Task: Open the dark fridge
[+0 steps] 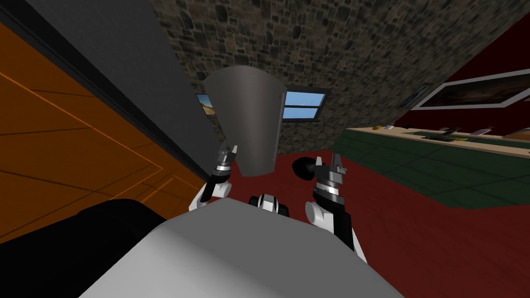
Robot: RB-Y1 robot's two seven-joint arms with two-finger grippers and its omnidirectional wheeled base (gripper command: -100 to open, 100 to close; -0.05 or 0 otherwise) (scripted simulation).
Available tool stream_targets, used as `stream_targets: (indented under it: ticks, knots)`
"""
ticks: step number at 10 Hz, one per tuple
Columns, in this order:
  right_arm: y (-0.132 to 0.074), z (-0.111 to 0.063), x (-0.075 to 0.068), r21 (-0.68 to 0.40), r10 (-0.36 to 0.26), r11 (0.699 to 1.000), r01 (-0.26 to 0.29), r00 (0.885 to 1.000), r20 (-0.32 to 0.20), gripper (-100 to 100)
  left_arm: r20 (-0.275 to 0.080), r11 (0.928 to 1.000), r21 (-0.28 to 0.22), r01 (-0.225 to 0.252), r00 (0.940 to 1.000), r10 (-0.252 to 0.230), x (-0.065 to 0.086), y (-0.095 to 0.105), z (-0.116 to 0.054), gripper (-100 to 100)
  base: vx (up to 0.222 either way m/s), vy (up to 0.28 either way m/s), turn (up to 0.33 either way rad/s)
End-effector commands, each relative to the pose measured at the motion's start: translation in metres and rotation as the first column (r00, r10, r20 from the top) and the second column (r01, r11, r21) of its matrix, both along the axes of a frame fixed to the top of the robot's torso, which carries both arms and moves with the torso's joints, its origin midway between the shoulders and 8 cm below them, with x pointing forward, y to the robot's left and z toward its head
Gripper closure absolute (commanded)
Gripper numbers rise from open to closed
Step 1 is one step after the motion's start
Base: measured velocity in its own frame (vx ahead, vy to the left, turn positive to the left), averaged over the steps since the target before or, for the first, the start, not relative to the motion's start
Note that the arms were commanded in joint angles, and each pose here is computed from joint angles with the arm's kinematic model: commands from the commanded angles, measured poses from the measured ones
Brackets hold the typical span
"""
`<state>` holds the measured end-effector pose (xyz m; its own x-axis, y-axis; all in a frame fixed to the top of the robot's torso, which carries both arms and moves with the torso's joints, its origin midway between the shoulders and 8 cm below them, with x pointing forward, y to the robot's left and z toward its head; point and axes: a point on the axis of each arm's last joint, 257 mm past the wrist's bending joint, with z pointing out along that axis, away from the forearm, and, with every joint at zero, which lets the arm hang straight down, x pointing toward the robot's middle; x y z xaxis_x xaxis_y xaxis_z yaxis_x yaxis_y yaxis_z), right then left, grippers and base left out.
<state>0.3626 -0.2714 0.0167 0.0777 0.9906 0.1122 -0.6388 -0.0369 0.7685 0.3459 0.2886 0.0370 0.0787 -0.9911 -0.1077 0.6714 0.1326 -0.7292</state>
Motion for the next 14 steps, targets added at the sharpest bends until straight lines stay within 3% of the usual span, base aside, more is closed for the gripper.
stream_targets:
  ticks: [1,5,6,7,9,10,11,12,13,14]
  knots:
    - [0.0,0.0,0.0,0.0,0.0,1.0,0.0,1.0,0.0,0,-0.062,0.9972,0.073,0.015,0.998,-0.011,0.01,-0.001,-0.002,-100,0.15,-0.021,-0.058]
    - [0.0,0.0,0.0,0.0,0.0,1.0,0.0,1.0,0.0,0,-0.122,0.9898,0.14,0.026,0.9925,-0.009,0.021,-0.001,-0.003,-100,0.108,-0.04,-0.043]
    - [0.0,0.0,0.0,0.0,0.0,1.0,0.0,1.0,0.0,0,-0.145,0.9842,0.174,0.03,0.9894,-0.004,0.025,-0.001,-0.002,-100,0.116,-0.016,-0.041]
    - [0.0,0.0,0.0,0.0,0.0,1.0,0.0,1.0,0.0,0,-0.149,0.9844,0.174,0.029,0.9888,-0.003,0.025,0.0,-0.003,-100,0.099,-0.006,-0.026]
    - [0.0,0.0,0.0,0.0,0.0,1.0,0.0,1.0,0.0,0,-0.185,0.9709,0.237,0.034,0.9826,0.011,0.032,0.001,0.0,-100,0.14,-0.02,-0.076]
    - [0.0,0.0,0.0,0.0,0.0,1.0,0.0,1.0,0.0,0,-0.203,0.97,0.241,0.033,0.9789,0.017,0.035,0.002,-0.003,-100,0.127,-0.027,-0.021]
    - [0.0,0.0,0.0,0.0,0.0,1.0,0.0,1.0,0.0,0,-0.219,0.9605,0.276,0.036,0.9755,0.026,0.038,0.002,-0.001,-100,0.118,-0.024,-0.044]
    - [0.0,0.0,0.0,0.0,0.0,1.0,0.0,1.0,0.0,0,-0.229,0.9611,0.274,0.033,0.9728,0.032,0.04,0.004,-0.003,-100,0.092,-0.021,-0.03]
    - [0.0,0.0,0.0,0.0,0.0,1.0,0.0,1.0,0.0,0,-0.246,0.9508,0.308,0.035,0.9683,0.044,0.043,0.005,-0.001,-100,0.095,-0.037,-0.059]
    - [0.0,0.0,0.0,0.0,0.0,1.0,0.0,1.0,0.0,0,-0.254,0.9513,0.307,0.033,0.9659,0.049,0.044,0.006,-0.003,-100,0.084,-0.035,-0.03]
